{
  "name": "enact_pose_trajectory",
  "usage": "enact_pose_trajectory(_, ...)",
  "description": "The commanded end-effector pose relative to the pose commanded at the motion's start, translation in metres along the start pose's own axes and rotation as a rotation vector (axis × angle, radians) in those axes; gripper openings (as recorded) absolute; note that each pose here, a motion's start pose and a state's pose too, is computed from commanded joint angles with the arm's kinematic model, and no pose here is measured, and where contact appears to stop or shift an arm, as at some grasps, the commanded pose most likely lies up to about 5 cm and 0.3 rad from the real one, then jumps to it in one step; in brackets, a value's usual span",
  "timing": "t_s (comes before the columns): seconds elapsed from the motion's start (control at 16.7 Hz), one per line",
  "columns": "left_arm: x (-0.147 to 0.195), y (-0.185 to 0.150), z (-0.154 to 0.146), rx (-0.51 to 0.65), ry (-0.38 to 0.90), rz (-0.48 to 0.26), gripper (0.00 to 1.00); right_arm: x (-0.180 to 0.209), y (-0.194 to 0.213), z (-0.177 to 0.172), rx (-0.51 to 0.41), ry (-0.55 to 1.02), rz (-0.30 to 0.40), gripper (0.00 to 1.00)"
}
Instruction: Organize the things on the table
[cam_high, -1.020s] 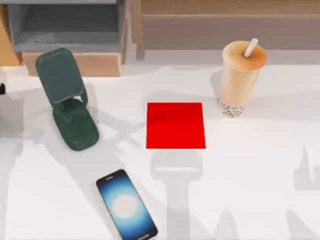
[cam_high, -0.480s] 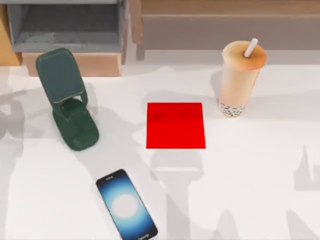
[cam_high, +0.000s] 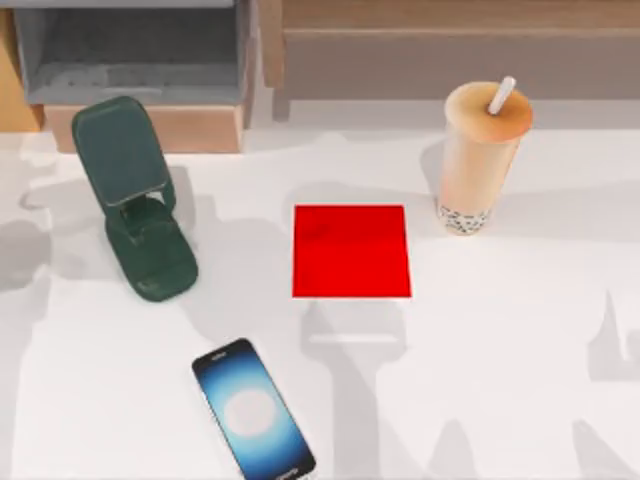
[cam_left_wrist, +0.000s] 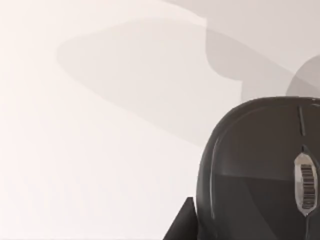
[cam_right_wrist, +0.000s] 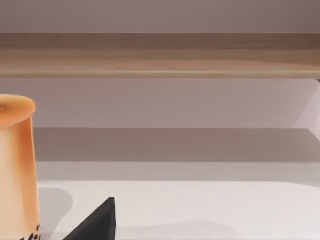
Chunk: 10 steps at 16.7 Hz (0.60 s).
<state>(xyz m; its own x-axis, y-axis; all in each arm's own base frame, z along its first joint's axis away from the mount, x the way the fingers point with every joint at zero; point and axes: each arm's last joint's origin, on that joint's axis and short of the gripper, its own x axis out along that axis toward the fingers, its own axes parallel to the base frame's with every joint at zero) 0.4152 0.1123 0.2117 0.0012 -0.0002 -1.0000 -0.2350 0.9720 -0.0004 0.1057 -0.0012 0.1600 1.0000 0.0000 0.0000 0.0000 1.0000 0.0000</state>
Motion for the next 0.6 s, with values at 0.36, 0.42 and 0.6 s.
enact_pose_trajectory(0.36,-0.058,-0.043,0.001,0.1,-0.175,-0.024,0.0,0.0,0.0,0.0,0.0,0.0,0.0,1.0)
enact_pose_trajectory(0.42,-0.073,-0.058,-0.001,0.131,-0.219,-0.035,0.0,0.0,0.0,0.0,0.0,0.0,0.0,1.0)
enact_pose_trajectory(0.6,-0.11,-0.116,-0.011,0.224,-0.324,-0.089,0.0,0.0,0.0,0.0,0.0,0.0,0.0,1.0)
